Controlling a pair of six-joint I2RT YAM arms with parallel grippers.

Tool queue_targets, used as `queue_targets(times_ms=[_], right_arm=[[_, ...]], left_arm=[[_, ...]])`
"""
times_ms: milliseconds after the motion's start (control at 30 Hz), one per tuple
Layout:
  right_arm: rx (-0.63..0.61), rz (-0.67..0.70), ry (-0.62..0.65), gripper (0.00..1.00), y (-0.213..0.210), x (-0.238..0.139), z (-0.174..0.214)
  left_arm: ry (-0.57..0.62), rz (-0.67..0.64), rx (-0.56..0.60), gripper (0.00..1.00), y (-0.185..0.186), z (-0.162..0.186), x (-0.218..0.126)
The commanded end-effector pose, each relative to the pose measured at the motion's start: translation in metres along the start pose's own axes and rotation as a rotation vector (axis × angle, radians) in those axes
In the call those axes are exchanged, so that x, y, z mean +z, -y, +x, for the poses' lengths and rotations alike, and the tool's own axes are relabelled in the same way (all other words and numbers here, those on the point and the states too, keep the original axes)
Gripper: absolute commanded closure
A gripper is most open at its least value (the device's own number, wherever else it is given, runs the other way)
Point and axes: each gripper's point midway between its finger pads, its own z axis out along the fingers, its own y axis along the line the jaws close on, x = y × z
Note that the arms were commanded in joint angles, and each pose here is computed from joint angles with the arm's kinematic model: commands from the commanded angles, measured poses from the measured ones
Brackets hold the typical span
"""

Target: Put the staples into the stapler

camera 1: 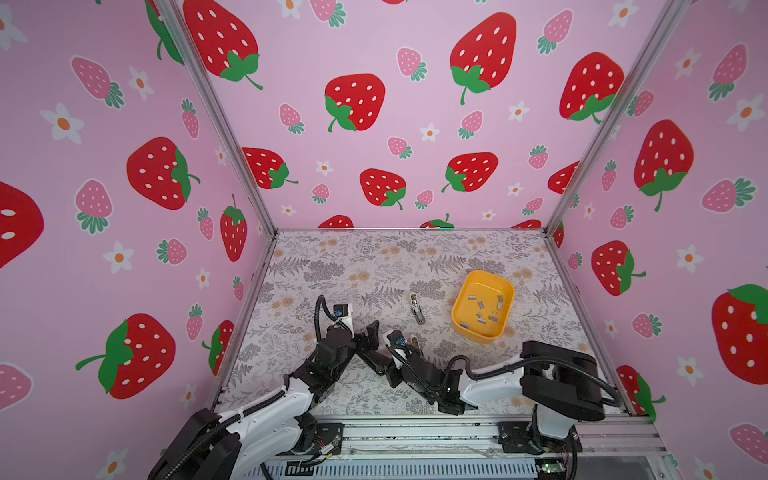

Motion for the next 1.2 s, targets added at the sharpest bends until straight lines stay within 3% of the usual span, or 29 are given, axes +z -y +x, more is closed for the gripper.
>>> queue_targets(times_ms=[0,100,267,433,800,967,1167], right_arm=[[-0.043,0.078,-0.061,0.50,0.030,-0.018,0.001],[-0.021,0.115,-0.057,0.40,0.050,-0.042,0.004],[0.019,0.107,-0.118,0.31,0.076,-0.064,0.042],[0.033,0.072,-0.171,0.31,0.081,-0.067,0.071],[0.020,0.098,-0.270,0.44,0.093,-0.053,0.116],[0.017,0.112,-0.290,0.59,0.096,-0.049,0.127],[0.018,0.113,-0.295,0.69,0.097,-0.046,0.132]], left_arm=[[-0.055,0.058,0.045,0.01,0.017,-0.008,0.001],[-0.071,0.123,0.067,0.00,0.034,-0.016,0.004],[-0.131,0.151,0.097,0.03,0.046,-0.011,0.025],[-0.195,0.150,0.097,0.07,0.050,0.001,0.049],[-0.303,0.191,0.194,0.09,0.055,0.031,0.073],[-0.360,0.240,0.233,0.09,0.061,0.050,0.079],[-0.388,0.365,0.291,0.10,0.084,0.069,0.078]])
